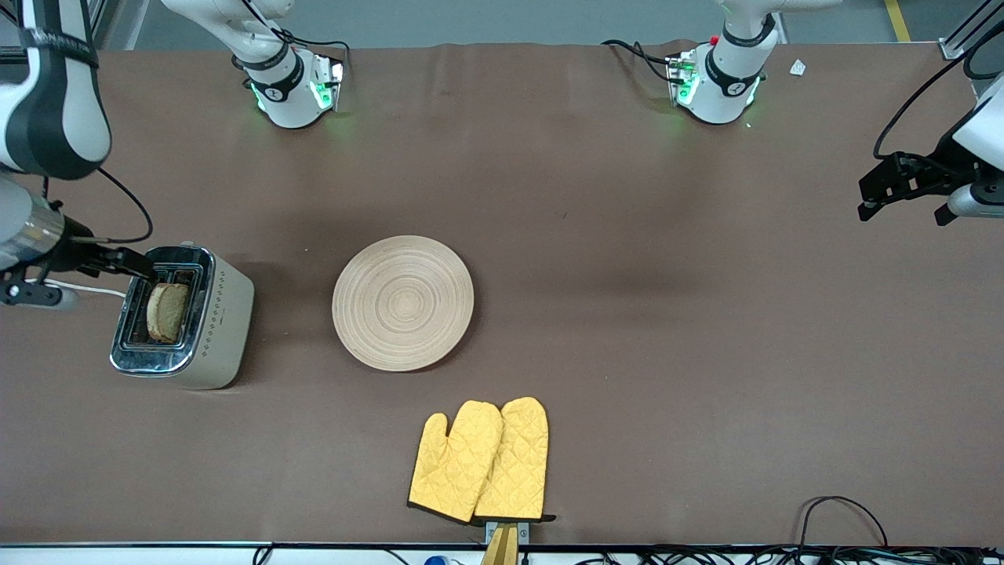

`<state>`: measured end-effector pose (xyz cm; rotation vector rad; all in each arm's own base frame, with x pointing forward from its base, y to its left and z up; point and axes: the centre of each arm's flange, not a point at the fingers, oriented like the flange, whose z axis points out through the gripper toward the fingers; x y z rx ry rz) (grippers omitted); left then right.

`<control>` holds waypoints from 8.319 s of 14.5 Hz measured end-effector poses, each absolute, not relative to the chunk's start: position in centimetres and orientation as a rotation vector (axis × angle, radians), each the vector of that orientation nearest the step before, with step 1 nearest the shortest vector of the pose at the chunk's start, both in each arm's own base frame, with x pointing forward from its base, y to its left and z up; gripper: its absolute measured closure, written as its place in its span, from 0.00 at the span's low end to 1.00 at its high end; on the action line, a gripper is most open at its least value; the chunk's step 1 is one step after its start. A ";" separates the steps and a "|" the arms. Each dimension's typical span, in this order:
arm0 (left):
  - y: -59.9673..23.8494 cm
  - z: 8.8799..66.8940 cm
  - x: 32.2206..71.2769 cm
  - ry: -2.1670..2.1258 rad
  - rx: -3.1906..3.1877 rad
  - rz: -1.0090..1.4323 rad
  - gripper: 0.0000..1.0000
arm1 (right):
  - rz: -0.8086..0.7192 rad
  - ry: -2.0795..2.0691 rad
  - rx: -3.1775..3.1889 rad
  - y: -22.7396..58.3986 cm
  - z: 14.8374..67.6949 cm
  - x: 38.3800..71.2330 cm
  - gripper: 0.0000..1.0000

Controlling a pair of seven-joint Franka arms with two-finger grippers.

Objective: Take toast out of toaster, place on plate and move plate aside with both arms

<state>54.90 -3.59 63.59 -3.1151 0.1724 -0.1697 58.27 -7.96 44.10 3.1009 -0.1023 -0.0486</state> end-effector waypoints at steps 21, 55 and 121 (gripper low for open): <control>-3.5 63.2 54.7 0.171 -3.117 -0.122 0.00 | -0.248 -0.027 3.248 -1.8 53.1 60.6 0.93; -10.3 43.9 60.5 -0.014 -3.642 0.602 0.00 | -0.404 0.198 3.299 -0.7 40.4 59.8 0.00; 14.5 11.2 65.0 0.641 -4.170 0.152 0.89 | -0.123 0.048 3.116 -2.3 62.5 52.4 0.00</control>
